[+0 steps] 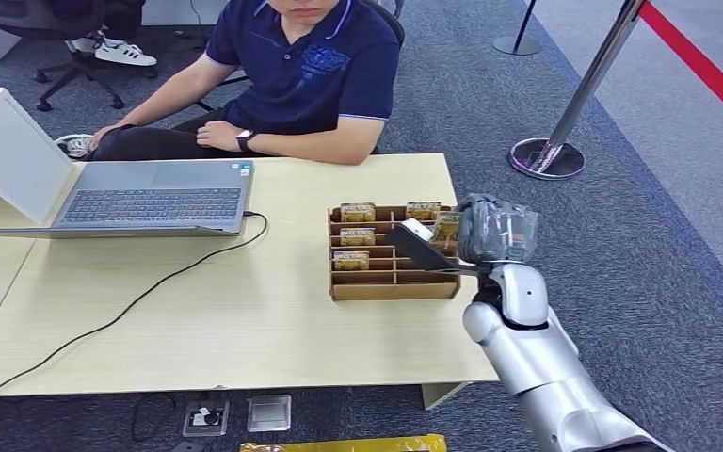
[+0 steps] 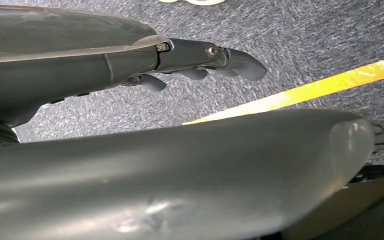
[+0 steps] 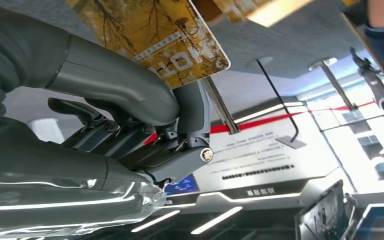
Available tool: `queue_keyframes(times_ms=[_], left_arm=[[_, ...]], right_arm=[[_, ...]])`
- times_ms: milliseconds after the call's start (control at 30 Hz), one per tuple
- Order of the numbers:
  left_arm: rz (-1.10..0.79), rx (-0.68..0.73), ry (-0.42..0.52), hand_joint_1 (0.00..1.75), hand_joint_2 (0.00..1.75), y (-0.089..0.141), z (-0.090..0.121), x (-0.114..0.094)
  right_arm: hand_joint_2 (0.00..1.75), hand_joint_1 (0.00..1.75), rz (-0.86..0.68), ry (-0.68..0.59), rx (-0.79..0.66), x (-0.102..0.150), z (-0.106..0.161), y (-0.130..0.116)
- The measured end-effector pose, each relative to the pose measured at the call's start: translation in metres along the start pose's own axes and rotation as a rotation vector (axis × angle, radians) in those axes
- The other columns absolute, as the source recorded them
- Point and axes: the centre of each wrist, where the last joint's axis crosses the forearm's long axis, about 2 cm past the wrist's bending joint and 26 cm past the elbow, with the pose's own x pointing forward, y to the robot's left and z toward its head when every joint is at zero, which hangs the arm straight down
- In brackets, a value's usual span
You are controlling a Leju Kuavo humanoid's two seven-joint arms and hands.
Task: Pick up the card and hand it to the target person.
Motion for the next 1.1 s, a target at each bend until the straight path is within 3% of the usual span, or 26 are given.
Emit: queue_keyframes(times_ms=[367, 500, 833, 1100], left_arm=[[-0.009, 0.002, -0.002, 0.0, 0.0, -0.001, 0.0, 0.003], [-0.025, 0.0, -0.011, 0.0, 0.0, -0.001, 0.001, 0.008], [-0.059, 0.002, -0.022, 0.0, 0.0, 0.001, 0.001, 0.021], [-0.06, 0.002, -0.013, 0.0, 0.0, 0.0, 0.002, 0.021]], right_arm=[[1.75, 1.75, -0.095, -0.067, -0.143, 0.017, -0.026, -0.023], [1.75, 1.75, -0.124, -0.096, -0.206, 0.028, -0.047, -0.028], [1.75, 1.75, -0.059, -0.158, -0.285, 0.051, -0.096, -0.042], [1.75, 1.75, -0.045, -0.155, -0.294, 0.061, -0.111, -0.045]])
